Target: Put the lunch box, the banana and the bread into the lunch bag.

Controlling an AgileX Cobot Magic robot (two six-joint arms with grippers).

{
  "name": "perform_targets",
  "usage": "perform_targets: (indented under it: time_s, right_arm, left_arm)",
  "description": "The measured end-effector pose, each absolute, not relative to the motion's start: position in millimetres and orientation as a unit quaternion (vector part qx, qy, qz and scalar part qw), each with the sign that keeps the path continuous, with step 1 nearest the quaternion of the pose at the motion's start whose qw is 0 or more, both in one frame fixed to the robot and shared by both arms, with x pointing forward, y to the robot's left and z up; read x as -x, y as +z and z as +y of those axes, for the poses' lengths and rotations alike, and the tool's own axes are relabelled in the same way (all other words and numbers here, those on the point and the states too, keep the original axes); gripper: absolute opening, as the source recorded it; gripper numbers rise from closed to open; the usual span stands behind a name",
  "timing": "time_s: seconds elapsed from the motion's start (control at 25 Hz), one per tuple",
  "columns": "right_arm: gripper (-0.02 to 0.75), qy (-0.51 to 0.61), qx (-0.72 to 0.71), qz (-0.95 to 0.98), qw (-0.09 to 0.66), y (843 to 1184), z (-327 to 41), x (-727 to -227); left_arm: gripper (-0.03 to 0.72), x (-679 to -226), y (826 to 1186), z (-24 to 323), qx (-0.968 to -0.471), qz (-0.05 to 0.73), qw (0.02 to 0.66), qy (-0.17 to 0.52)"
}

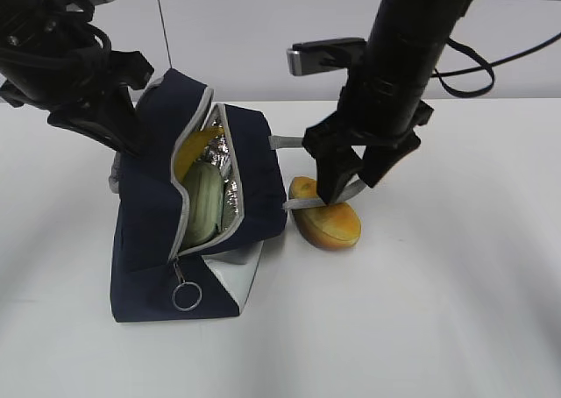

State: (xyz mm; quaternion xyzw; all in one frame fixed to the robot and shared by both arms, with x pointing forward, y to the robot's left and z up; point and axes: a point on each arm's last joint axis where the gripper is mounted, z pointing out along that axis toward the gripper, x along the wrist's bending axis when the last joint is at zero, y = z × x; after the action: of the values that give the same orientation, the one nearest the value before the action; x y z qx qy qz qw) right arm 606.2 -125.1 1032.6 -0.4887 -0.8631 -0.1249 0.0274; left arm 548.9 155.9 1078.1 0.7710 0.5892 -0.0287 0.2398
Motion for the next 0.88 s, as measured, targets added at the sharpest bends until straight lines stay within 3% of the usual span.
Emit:
perform_targets:
  time_s: [0.24,0.6,0.88]
  right_arm:
    - [0.515,-0.073,0.476,-0.874,0.066,1003,-139,-581]
    - [0.515,-0.140,0.486,-0.863,-0.005,985,-138,-593]
    - [0.515,-0.148,0.486,-0.861,-0.016,985,-138,-596]
  left_arm:
    - [0.017,-549,1078,156,-0.772,0.589,0.238,-0.030]
    - [0.017,-547,1078,156,-0.774,0.589,0.232,-0.034]
    - [0.017,-547,1077,156,-0.774,0.589,0.231,-0.034]
